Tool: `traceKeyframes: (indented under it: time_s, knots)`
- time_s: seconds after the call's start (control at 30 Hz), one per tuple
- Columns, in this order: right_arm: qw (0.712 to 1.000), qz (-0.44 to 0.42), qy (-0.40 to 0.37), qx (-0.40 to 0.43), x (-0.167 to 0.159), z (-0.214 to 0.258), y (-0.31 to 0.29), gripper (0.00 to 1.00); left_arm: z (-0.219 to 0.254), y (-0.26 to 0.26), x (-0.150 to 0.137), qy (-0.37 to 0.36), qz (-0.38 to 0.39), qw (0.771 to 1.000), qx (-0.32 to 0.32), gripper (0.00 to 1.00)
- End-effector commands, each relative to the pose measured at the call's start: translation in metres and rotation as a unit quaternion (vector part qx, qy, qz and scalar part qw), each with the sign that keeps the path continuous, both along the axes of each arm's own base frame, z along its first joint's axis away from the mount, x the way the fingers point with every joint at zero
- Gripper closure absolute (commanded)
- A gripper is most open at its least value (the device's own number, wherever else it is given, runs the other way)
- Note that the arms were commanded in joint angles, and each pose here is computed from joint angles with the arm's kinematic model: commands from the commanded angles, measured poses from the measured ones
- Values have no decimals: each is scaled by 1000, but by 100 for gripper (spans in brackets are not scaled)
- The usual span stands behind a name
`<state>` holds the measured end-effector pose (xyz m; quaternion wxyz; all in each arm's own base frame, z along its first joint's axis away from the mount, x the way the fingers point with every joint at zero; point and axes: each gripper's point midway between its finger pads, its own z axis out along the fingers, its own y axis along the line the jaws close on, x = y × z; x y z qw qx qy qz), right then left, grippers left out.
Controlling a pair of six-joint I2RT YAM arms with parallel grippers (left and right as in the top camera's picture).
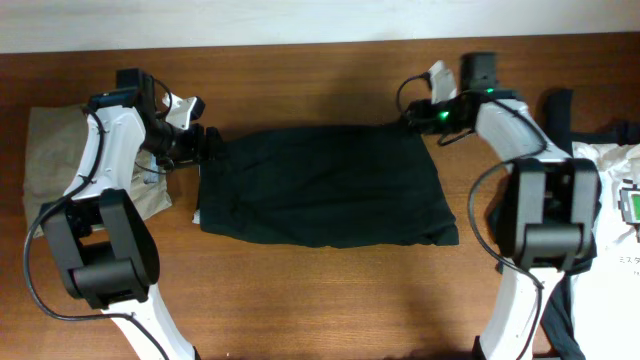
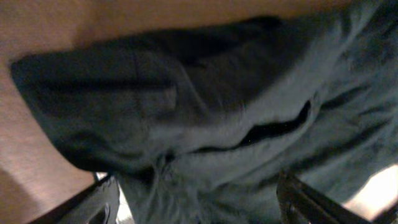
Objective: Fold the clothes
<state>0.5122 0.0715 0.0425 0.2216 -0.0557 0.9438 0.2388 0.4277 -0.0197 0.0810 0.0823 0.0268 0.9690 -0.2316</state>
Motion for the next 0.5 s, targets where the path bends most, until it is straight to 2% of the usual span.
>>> traceKeyframes:
  time_s: [0.0,0.03,0.07,0.1,0.13,0.23,0.27,0.33,0.37,0.43,0.47]
  knots:
    - [1000,-1,28,-2,-4,-22,12,49,-17,7,9,0,-1,1000,13,19]
    - [1000,0,27,-2,-4,-20,12,62,-25,7,11,5,-1,1000,12,20]
    - [1000,-3,27,-2,-4,-16,9,82,-31,6,12,7,-2,1000,10,21]
    - [1000,-10,28,-2,-3,-9,2,93,-34,5,13,8,-3,1000,9,24]
    - [999,-23,29,0,-2,-1,-6,96,-38,4,13,10,-4,1000,9,28]
    - [997,-73,19,6,1,33,-47,96,-39,0,16,4,-9,1000,10,48]
    - [996,-85,20,7,-1,38,-59,96,-39,1,19,-1,-9,1000,11,51]
    - [993,-111,42,11,-8,36,-74,96,-39,1,22,-9,-9,1000,12,47]
    - [993,-111,44,11,-9,35,-74,96,-38,-2,23,-12,-11,1000,5,38]
    - [993,-112,45,8,-10,35,-74,96,-25,-28,29,-34,-27,997,-56,27]
    - [990,-126,63,-23,-16,27,-84,54,-22,-39,31,-40,-37,996,-71,20]
